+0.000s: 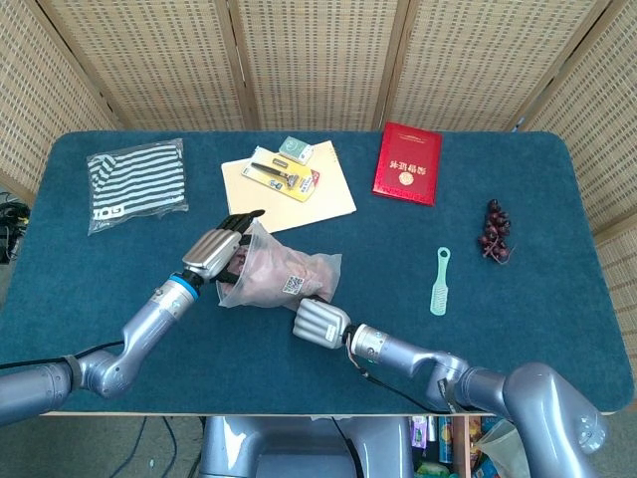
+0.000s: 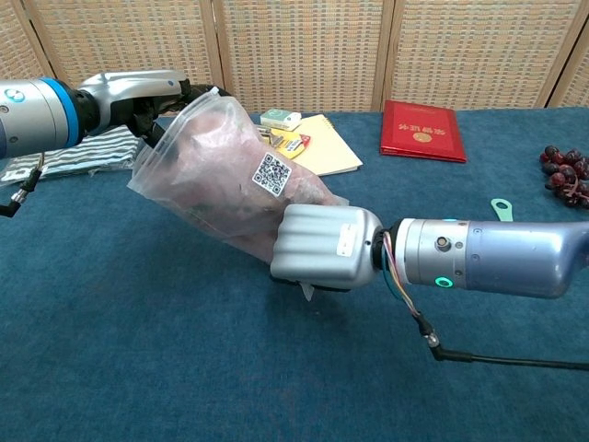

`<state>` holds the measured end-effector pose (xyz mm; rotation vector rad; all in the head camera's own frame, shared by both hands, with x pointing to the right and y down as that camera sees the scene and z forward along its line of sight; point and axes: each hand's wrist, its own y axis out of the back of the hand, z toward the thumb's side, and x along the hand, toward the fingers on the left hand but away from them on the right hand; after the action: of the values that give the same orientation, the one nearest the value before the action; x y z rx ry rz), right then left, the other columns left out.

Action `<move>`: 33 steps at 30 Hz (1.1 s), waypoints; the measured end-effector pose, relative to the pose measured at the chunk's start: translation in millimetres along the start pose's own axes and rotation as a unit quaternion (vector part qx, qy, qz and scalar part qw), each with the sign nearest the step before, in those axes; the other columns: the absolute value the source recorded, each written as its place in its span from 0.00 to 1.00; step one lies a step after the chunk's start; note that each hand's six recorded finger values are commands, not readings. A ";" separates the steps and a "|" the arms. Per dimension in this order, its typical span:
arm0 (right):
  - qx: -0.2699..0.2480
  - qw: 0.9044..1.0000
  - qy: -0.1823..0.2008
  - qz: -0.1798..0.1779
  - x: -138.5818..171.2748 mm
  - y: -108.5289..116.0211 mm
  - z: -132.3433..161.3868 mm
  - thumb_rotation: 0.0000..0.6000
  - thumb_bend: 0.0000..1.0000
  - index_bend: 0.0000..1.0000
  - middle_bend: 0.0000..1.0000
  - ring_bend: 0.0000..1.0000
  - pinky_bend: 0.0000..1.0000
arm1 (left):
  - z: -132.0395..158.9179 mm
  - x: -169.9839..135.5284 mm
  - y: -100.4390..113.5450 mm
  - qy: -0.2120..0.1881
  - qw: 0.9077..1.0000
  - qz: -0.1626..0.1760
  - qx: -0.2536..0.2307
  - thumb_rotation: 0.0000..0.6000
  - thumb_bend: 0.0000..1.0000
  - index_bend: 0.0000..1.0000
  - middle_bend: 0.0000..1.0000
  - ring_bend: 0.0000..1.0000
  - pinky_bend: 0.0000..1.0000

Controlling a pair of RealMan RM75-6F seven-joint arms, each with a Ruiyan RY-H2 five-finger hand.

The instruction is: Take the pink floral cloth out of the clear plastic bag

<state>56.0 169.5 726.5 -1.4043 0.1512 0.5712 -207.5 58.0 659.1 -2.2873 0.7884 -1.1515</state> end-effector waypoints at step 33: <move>0.023 0.999 -0.018 0.014 21.0 -9.5 -18.3 1.00 0.88 0.85 0.91 0.88 1.00 | -5.2 -2.8 16.2 0.003 1.000 0.024 -0.013 1.00 0.51 0.65 0.00 0.00 0.00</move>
<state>82.5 157.5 722.6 -1.3479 0.1536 0.6122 -217.7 47.3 650.3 -2.2739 0.8602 -1.1332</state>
